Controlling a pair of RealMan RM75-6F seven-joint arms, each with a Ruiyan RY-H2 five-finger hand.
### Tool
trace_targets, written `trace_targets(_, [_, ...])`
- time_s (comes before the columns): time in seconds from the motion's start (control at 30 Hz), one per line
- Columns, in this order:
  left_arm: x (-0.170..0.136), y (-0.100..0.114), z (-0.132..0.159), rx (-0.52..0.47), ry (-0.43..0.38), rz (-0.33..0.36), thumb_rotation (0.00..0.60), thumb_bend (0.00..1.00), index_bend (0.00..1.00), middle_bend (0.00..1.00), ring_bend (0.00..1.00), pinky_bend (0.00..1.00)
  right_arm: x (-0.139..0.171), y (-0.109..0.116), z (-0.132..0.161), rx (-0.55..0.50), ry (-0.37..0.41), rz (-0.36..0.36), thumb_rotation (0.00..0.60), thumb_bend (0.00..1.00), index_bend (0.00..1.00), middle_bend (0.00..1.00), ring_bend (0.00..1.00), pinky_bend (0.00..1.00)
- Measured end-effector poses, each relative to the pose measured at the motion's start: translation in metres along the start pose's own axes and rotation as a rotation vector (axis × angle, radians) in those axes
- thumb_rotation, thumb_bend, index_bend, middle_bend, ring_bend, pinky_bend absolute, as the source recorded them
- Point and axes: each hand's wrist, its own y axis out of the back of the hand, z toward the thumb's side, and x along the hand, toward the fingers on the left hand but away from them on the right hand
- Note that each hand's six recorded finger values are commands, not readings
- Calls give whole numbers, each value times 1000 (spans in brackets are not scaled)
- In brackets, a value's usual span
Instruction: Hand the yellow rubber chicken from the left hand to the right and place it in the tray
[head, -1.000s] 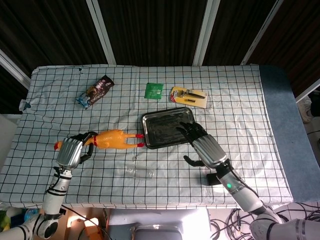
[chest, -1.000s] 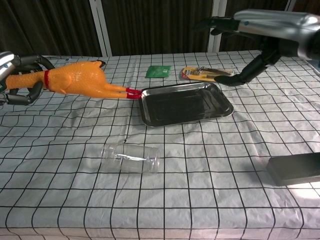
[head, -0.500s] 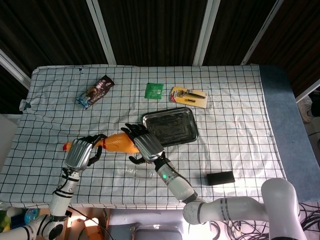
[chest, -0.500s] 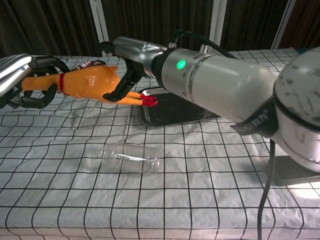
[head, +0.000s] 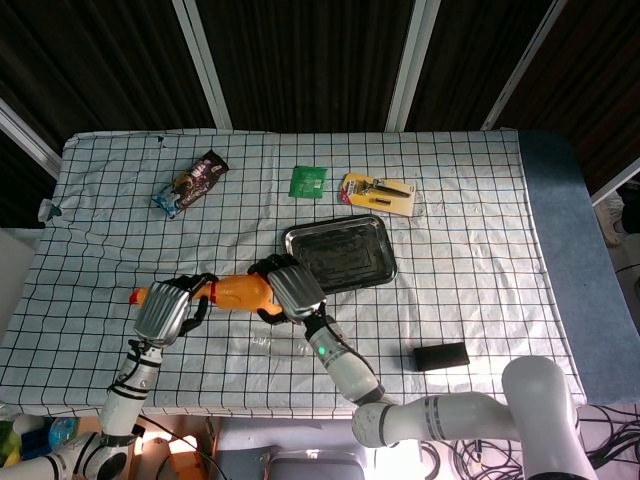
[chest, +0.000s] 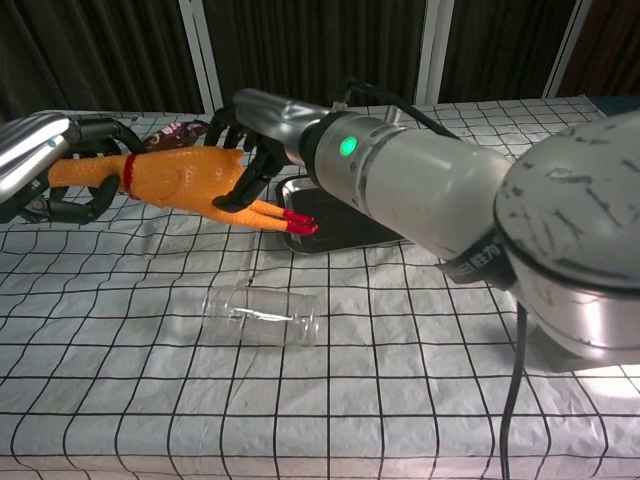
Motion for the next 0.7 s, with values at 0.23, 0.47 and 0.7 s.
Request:
trace_targets(0.23, [0, -1, 1, 0, -5, -5, 600, 760, 691, 789, 569, 819, 0, -2, 2, 17, 10, -11, 600, 472, 1000, 814, 840, 953])
trace_targets(0.47, [1, -3, 1, -1, -2, -12, 600, 761, 691, 789, 569, 819, 1, 14, 3, 85, 47, -152, 600, 472, 1000, 831, 866, 975])
trace_targets(0.7, [2, -3, 0, -1, 2, -15, 600, 760, 692, 789, 569, 818, 4, 16, -3, 34, 43, -169, 600, 410, 732, 660, 583, 708])
